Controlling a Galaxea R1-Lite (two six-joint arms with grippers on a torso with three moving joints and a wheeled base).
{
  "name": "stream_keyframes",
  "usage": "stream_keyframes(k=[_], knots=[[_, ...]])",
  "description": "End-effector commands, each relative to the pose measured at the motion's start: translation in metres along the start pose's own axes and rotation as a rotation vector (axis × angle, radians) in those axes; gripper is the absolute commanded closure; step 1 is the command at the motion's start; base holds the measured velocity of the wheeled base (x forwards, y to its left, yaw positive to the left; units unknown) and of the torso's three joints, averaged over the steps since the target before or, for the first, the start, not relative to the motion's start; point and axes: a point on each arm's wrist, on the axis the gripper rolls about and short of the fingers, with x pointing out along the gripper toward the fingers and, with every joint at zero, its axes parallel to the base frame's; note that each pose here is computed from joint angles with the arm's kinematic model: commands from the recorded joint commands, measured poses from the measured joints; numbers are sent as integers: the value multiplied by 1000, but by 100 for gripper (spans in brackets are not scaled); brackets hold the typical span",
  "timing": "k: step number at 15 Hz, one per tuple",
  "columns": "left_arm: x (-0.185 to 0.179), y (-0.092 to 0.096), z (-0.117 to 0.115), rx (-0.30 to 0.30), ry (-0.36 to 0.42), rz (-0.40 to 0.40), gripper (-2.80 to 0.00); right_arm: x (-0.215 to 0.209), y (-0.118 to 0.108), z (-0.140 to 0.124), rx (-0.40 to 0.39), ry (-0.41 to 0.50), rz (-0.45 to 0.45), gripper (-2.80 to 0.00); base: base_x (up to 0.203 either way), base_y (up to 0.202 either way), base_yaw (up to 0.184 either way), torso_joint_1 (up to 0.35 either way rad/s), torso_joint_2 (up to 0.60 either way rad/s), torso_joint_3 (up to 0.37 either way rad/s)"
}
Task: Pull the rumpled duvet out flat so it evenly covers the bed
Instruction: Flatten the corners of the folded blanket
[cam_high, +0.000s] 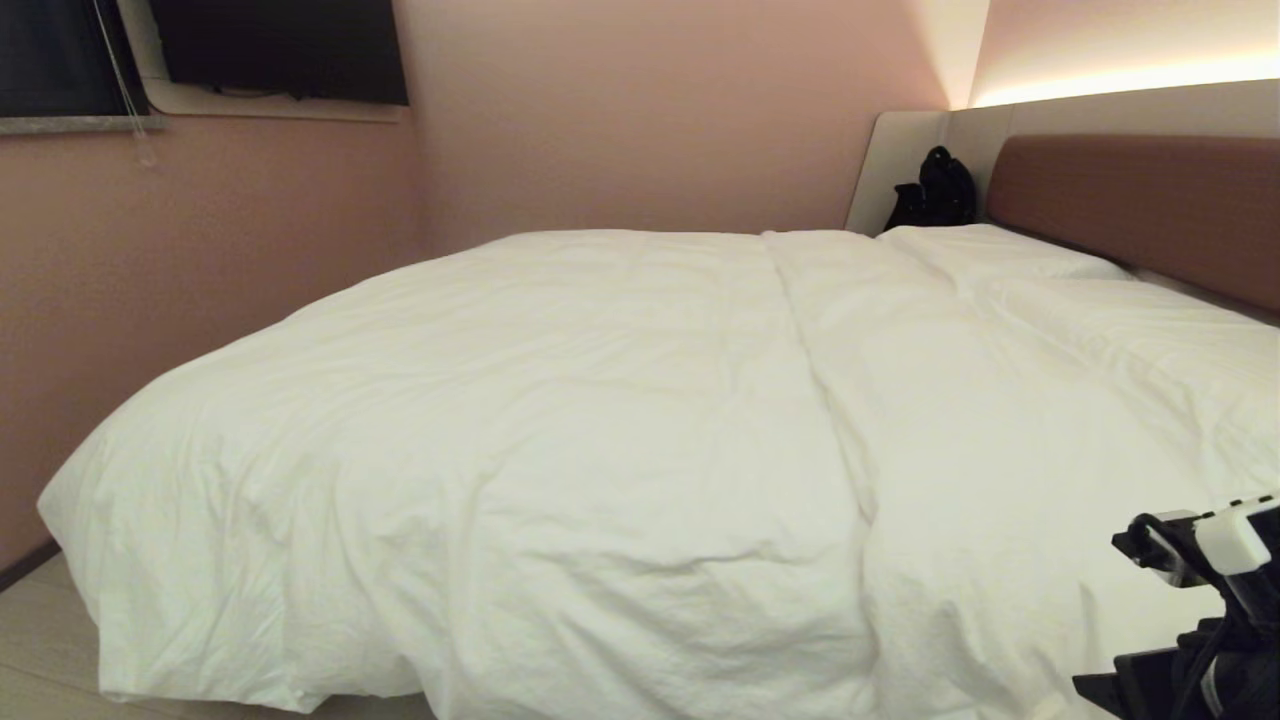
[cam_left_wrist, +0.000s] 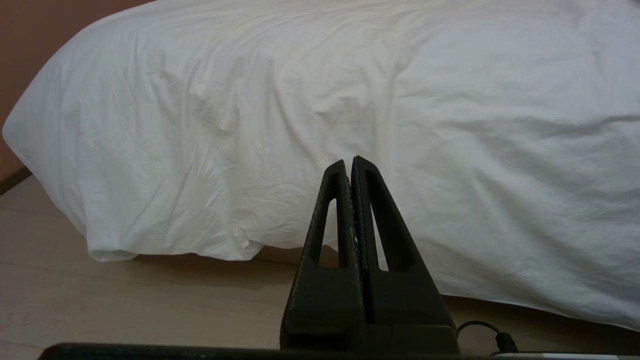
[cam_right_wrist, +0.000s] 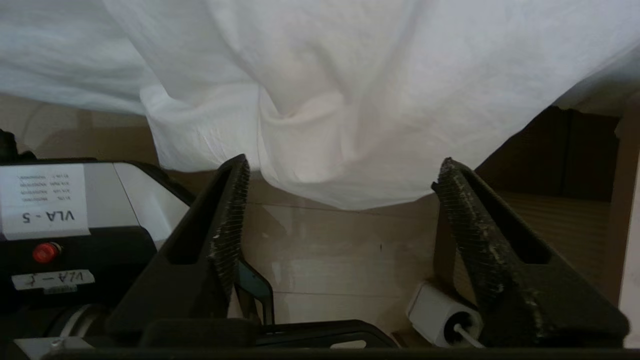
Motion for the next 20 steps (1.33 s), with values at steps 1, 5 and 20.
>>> stream_keyframes(k=[1, 5, 20], knots=[[0, 0, 0, 0, 0, 0, 0, -6, -2, 5, 15, -37, 2, -280, 0, 0, 0, 0, 0, 0], [0, 0, 0, 0, 0, 0, 0, -14, -15, 17, 88, -68, -39, 0, 0, 0, 0, 0, 0, 0], [0, 0, 0, 0, 0, 0, 0, 120, -133, 21, 326, 64, 86, 0, 0, 0, 0, 0, 0, 0]])
